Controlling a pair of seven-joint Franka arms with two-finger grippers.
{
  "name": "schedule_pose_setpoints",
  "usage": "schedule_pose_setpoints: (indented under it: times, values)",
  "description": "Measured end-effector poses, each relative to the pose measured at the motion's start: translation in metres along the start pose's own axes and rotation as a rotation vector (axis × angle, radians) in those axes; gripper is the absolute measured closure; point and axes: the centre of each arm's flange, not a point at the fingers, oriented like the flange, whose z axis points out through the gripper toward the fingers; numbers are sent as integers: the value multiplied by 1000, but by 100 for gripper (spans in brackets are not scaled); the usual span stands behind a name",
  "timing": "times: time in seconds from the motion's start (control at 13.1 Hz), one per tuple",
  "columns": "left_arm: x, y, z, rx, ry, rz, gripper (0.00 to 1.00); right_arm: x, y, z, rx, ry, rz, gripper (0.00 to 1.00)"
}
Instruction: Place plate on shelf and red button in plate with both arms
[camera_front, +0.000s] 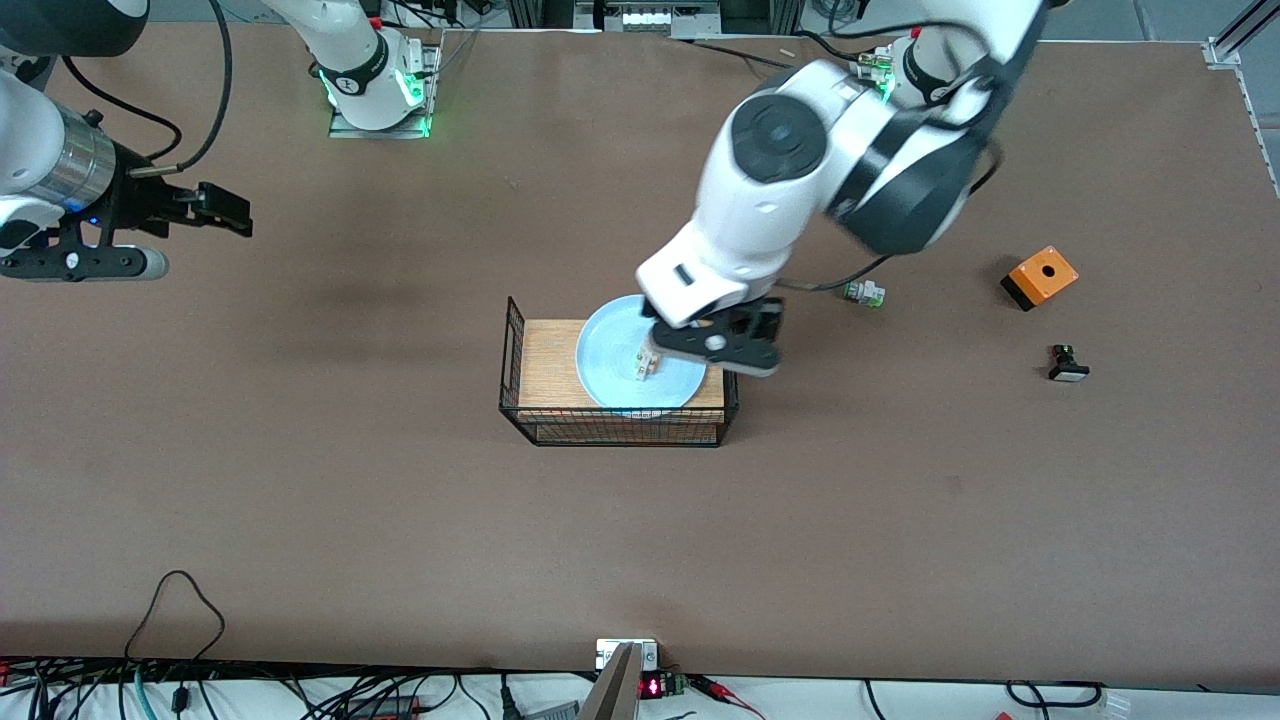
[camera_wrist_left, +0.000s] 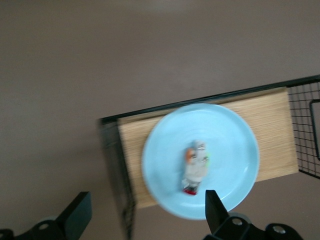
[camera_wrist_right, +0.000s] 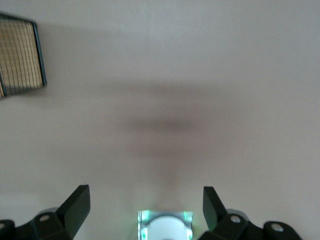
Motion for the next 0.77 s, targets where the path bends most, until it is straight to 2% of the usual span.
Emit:
schedule_pose_setpoints:
  times: [0.08,0.31,0.46,0.61,0.77]
  values:
    - [3,-34,-27,17,2,-46,0,-3,0,1,-2,-19,-1,0]
    - [9,-130,-76,56,-11,-184,0,-14,0,-3,-1,-25,-2,0]
    - [13,-180,-85,78,-33,-261,0,-31,-1,-1,3,-14,-5,0]
    - [21,-254,-87,87,-51,-345,0,-49,-1,14,4,10,-9,0]
    - [21,-327,-91,87,-63,-369,0,-63,0,35,5,32,-9,0]
